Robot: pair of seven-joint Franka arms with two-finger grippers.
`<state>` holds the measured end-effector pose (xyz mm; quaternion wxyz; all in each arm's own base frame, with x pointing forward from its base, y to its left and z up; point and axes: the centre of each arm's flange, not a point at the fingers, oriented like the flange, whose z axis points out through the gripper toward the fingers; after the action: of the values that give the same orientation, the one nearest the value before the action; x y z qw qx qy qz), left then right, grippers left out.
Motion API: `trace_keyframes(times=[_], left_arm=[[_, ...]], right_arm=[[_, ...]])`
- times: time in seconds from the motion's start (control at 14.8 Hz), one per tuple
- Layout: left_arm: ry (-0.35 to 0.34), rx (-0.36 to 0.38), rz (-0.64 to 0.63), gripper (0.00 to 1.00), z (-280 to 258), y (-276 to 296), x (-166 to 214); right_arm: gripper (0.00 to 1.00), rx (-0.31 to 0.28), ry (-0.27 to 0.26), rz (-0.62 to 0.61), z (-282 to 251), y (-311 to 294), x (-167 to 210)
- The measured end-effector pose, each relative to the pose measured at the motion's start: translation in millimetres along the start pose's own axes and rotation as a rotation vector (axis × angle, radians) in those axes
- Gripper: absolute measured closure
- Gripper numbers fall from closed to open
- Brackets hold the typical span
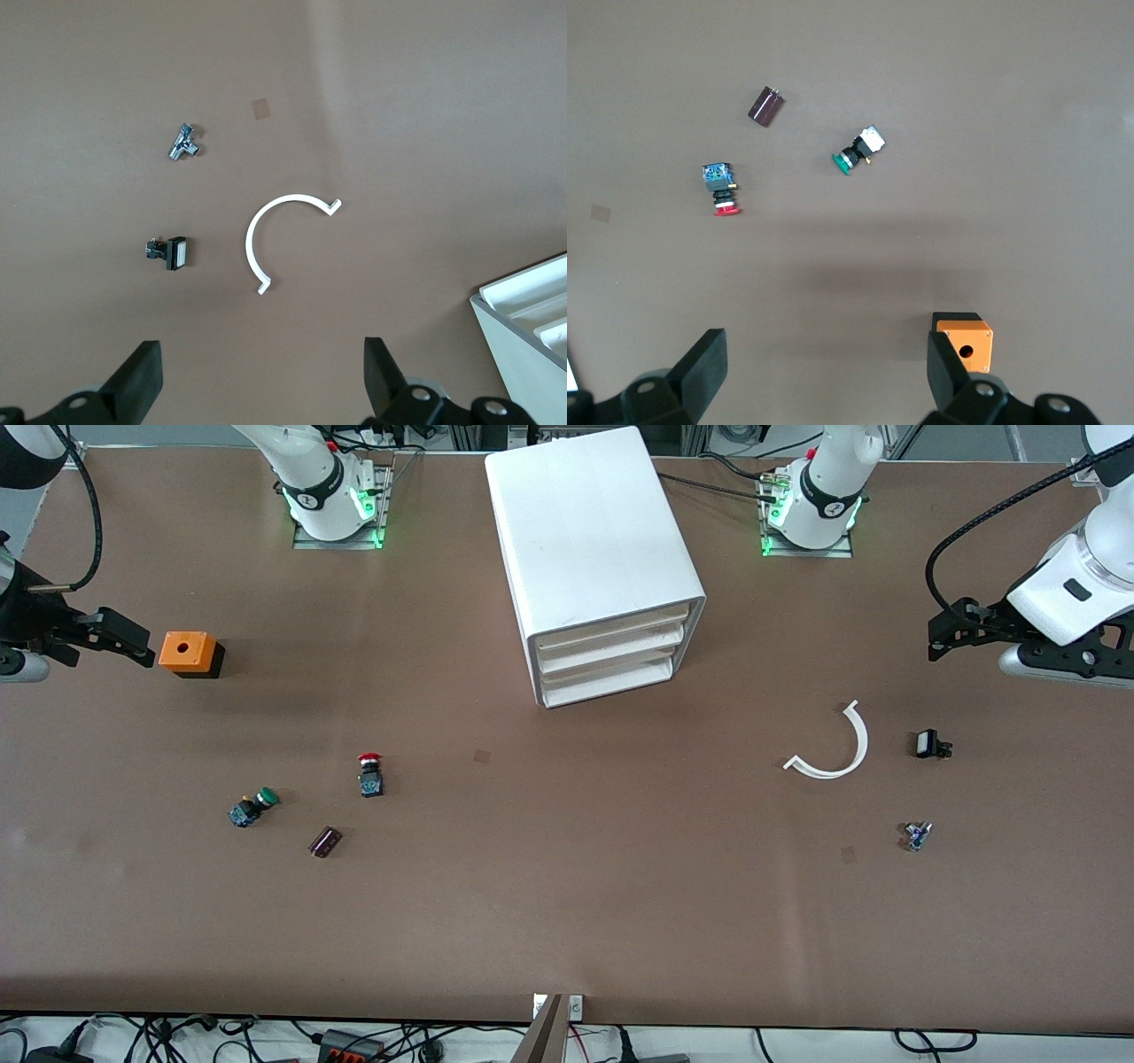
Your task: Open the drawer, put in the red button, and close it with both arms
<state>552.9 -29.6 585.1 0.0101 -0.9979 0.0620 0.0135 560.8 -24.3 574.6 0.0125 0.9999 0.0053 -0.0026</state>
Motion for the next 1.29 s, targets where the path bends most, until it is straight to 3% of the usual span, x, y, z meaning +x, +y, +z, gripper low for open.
trace_keyframes(times=[0.61, 1.02, 1.15, 1.29], left_arm=[[-0.014, -0.01, -0.002, 0.0, 4.0, -0.2, 1.1], [-0.039, -0.014, -0.001, 0.0, 5.8, 0.5, -1.4], [-0.096, -0.044, 0.008, 0.0, 10.0, 8.7, -7.5], [-0.206, -0.117, 0.044, 0.0, 20.8, 34.6, -17.1]], right_arm=[[0.0, 0.0, -0.012, -0.006, 4.6, -1.5, 1.2], [0.0, -0.005, -0.099, -0.082, 55.3, -46.3, 20.2], [0.0, -0.005, -0.132, -0.088, 78.2, -50.1, 28.4], [0.0, -0.008, -0.15, -0.111, 103.6, -64.1, 38.6]])
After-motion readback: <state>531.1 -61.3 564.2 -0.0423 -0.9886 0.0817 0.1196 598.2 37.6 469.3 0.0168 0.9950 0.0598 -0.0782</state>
